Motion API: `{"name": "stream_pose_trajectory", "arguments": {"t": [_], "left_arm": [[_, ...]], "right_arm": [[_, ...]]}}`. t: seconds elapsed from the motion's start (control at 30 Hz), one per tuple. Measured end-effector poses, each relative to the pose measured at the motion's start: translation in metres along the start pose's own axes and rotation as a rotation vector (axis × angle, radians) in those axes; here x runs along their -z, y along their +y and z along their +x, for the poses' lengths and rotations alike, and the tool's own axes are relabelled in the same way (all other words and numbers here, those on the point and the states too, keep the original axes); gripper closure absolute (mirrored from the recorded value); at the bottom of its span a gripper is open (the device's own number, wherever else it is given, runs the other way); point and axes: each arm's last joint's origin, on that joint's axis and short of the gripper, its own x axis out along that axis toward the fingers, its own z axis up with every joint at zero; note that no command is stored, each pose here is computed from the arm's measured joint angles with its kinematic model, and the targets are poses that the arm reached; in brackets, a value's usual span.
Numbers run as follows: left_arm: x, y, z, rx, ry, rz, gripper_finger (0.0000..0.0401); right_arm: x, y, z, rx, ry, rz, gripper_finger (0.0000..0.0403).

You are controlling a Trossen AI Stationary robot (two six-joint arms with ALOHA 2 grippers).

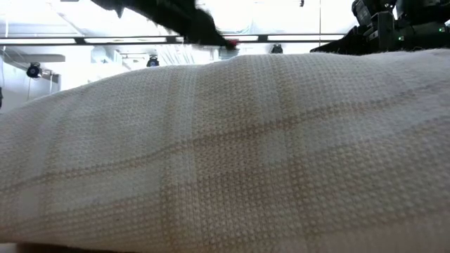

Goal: Build produce basket
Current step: Put the red strawberry into the blue basket

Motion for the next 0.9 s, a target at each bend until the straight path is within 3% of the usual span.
{"name": "stream_pose_trajectory", "arguments": {"t": [0.13, 0.4, 0.6, 0.9], "left_arm": [[0.015, -0.013, 0.013, 0.022, 0.057, 0.016, 0.0293], [0.028, -0.011, 0.028, 0.002, 0.109, 0.021, 0.0293], [0.053, -0.027, 0.040, 0.098, 0.256, 0.075, 0.0293], [0.048, -0.026, 0.036, 0.244, 0.211, 0.042, 0.0293]], "right_arm": [[0.001, 0.000, 0.000, -0.001, 0.005, 0.000, 0.0394], [0.001, 0.000, 0.000, -0.001, 0.005, -0.001, 0.0394], [0.002, 0.000, 0.000, -0.001, 0.005, -0.001, 0.0394], [0.001, 0.000, 0.000, -0.001, 0.005, -0.008, 0.0394]]}}
